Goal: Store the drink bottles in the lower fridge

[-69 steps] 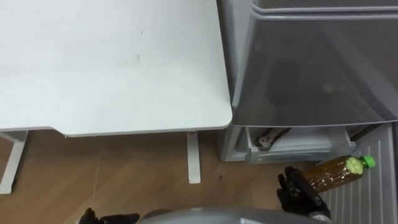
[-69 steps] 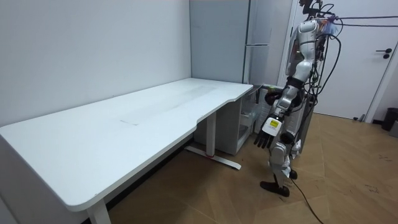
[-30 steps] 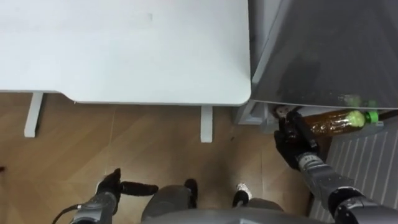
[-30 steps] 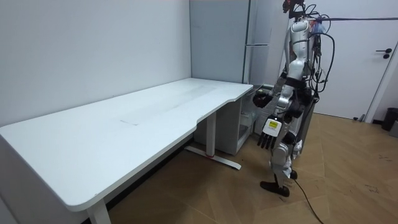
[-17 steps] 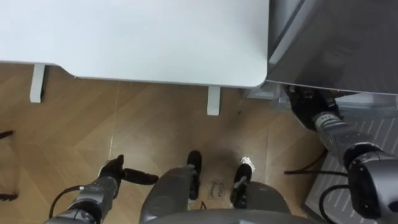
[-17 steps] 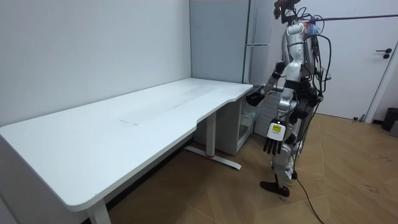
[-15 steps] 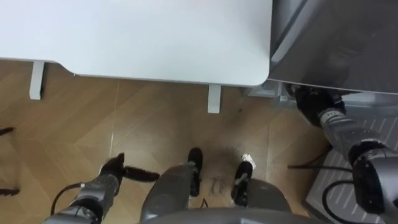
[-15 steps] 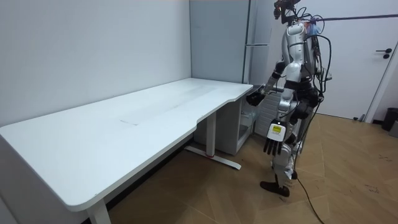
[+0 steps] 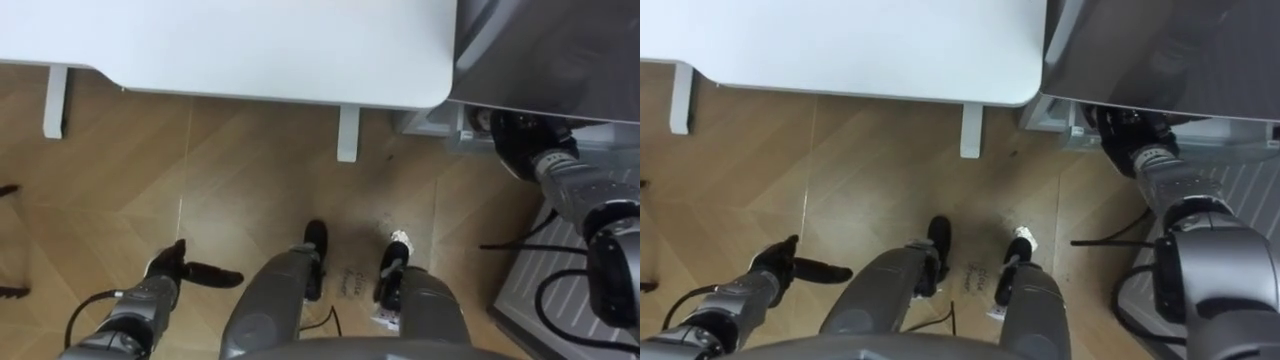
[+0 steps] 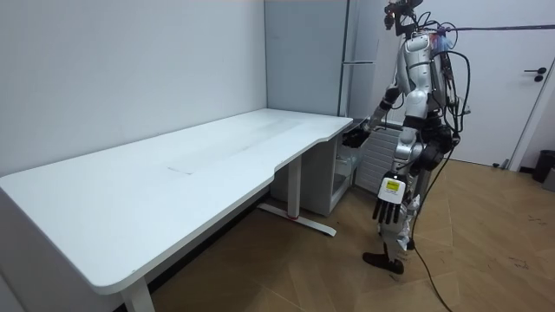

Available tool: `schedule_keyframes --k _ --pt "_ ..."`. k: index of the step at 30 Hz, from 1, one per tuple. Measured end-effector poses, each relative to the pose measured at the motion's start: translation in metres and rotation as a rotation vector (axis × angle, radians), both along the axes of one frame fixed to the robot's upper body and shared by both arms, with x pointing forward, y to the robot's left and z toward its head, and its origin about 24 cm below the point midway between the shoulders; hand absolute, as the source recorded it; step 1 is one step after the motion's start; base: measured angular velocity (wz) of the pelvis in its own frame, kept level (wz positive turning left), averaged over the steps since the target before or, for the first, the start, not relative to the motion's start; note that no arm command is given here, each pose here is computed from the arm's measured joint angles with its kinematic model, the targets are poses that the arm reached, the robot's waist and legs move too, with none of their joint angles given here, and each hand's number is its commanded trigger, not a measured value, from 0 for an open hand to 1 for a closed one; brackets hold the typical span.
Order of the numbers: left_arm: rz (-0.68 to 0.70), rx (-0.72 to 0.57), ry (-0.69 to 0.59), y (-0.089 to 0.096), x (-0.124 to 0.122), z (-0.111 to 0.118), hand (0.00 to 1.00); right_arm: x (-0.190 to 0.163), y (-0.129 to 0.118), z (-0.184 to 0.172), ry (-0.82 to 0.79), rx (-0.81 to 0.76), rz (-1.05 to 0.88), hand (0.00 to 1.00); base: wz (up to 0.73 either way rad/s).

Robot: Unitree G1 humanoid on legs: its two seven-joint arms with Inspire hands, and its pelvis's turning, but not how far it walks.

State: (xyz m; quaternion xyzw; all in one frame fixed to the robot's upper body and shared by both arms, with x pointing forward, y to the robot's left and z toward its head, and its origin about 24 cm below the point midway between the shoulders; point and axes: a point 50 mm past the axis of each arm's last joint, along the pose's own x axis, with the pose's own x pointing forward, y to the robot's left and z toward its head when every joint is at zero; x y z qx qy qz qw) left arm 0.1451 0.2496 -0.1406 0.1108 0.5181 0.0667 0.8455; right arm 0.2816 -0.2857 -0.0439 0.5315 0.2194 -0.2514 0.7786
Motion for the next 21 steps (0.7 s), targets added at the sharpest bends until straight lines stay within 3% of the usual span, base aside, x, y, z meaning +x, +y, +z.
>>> schedule_keyframes --k 21 --pt "-0.024 -0.022 0.009 0.0037 -0.0019 0.0008 0.0 -0.0034 -0.0017 -0.0019 0.052 0.031 -0.007 0.0 0.0"
